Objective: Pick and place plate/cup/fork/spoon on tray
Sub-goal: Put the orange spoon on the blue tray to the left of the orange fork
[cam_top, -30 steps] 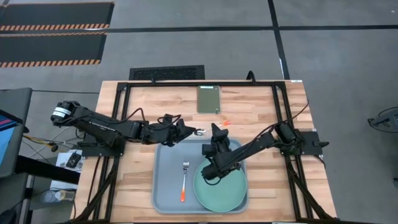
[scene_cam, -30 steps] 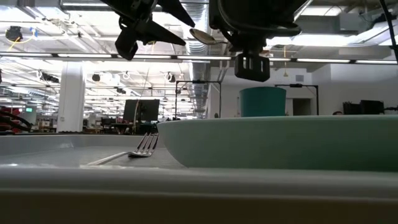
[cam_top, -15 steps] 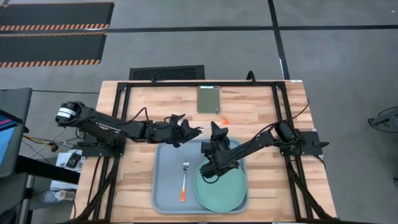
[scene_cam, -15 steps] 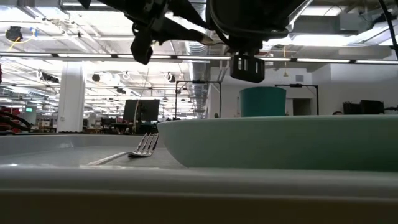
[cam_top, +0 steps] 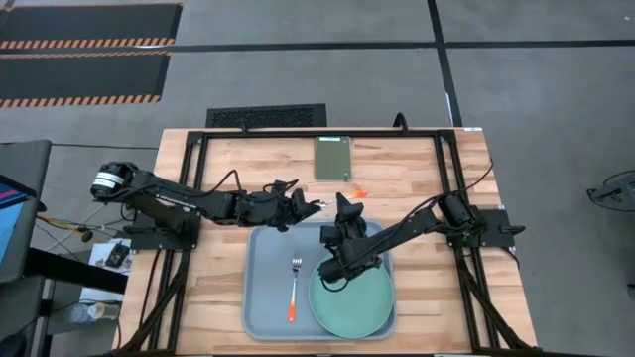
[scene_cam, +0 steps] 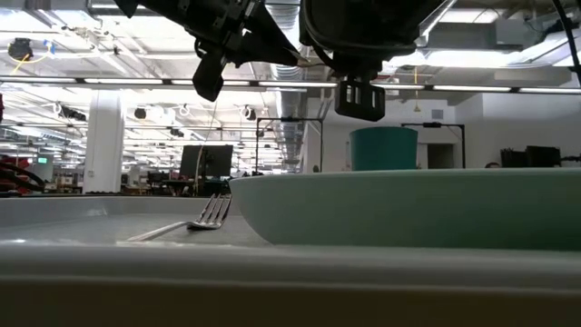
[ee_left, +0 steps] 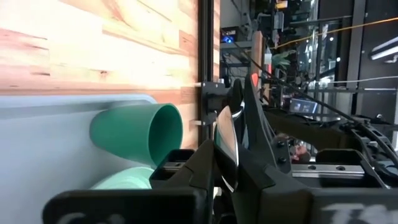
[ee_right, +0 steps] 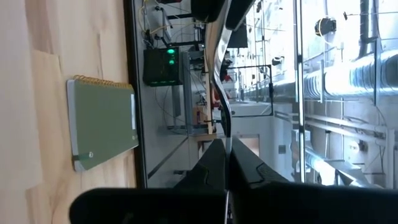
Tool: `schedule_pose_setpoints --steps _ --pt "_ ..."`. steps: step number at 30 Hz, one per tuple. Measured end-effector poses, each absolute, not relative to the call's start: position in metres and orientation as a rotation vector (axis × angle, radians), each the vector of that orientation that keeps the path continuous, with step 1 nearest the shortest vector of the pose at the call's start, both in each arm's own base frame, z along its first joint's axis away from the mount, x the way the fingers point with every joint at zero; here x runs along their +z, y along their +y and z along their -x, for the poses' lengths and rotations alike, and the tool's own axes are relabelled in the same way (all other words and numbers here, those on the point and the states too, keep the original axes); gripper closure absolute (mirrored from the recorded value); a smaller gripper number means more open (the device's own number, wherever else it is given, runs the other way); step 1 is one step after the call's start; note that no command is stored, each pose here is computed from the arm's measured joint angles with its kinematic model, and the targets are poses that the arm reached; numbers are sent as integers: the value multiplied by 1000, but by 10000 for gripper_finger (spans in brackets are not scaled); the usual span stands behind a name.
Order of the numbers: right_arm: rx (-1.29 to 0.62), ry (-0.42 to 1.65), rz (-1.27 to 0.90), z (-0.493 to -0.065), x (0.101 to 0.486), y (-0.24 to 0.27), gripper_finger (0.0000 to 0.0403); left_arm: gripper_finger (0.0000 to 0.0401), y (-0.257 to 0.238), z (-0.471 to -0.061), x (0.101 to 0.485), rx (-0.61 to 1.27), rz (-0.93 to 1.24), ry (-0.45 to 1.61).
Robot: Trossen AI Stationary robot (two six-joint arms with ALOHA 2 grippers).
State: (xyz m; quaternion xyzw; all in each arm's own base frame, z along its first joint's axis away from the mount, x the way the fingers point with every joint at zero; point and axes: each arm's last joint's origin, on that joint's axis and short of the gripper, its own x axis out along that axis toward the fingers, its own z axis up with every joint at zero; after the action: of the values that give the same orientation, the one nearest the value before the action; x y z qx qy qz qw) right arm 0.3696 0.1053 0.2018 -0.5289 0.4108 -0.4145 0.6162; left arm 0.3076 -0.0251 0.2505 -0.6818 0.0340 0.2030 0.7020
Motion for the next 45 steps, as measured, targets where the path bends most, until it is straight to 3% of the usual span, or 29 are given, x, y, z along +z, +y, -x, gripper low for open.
schedule_pose_setpoints --steps 20,38,45 --pt "-953 949 1216 -369 202 105 383 397 -20 -308 250 433 1351 119" --pt "-963 854 1058 -364 202 122 227 401 -11 -302 261 444 1321 66" --pt "-913 816 966 -353 200 149 202 400 1 -301 258 370 1232 205"
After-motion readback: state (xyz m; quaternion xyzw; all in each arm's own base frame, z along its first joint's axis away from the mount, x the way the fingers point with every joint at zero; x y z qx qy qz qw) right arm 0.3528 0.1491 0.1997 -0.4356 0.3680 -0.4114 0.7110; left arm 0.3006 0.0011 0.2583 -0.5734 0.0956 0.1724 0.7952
